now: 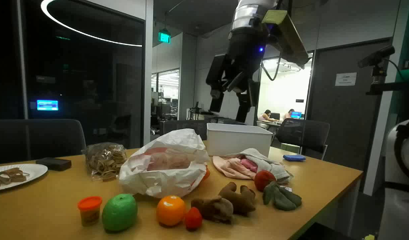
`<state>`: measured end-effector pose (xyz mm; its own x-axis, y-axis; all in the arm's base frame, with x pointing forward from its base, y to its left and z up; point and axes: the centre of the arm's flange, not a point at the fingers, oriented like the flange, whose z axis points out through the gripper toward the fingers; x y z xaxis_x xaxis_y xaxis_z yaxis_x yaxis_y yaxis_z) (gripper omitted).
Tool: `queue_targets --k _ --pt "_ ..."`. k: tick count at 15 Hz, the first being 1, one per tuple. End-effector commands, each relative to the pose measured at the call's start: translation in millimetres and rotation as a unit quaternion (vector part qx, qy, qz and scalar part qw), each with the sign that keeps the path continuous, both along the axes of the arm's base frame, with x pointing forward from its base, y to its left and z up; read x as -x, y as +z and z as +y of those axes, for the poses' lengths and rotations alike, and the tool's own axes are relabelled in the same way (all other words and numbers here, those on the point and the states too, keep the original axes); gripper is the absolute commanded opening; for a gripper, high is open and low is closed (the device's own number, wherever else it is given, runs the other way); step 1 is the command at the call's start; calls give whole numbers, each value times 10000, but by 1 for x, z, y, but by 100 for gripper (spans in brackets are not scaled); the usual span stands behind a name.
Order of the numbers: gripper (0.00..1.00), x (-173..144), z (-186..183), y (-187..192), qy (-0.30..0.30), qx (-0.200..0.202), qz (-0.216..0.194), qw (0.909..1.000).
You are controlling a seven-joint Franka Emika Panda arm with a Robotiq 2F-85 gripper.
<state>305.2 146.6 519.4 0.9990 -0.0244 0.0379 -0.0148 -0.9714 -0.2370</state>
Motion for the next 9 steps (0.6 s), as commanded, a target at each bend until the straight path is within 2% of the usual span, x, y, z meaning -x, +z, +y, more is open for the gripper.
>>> queue_targets --k 1,8,9 --pt "100 0 0 2 1 -6 -22 10000" --pt "100 0 1 7 6 -22 -79 10000" --pt "100 0 5 -5 37 -2 -93 9999"
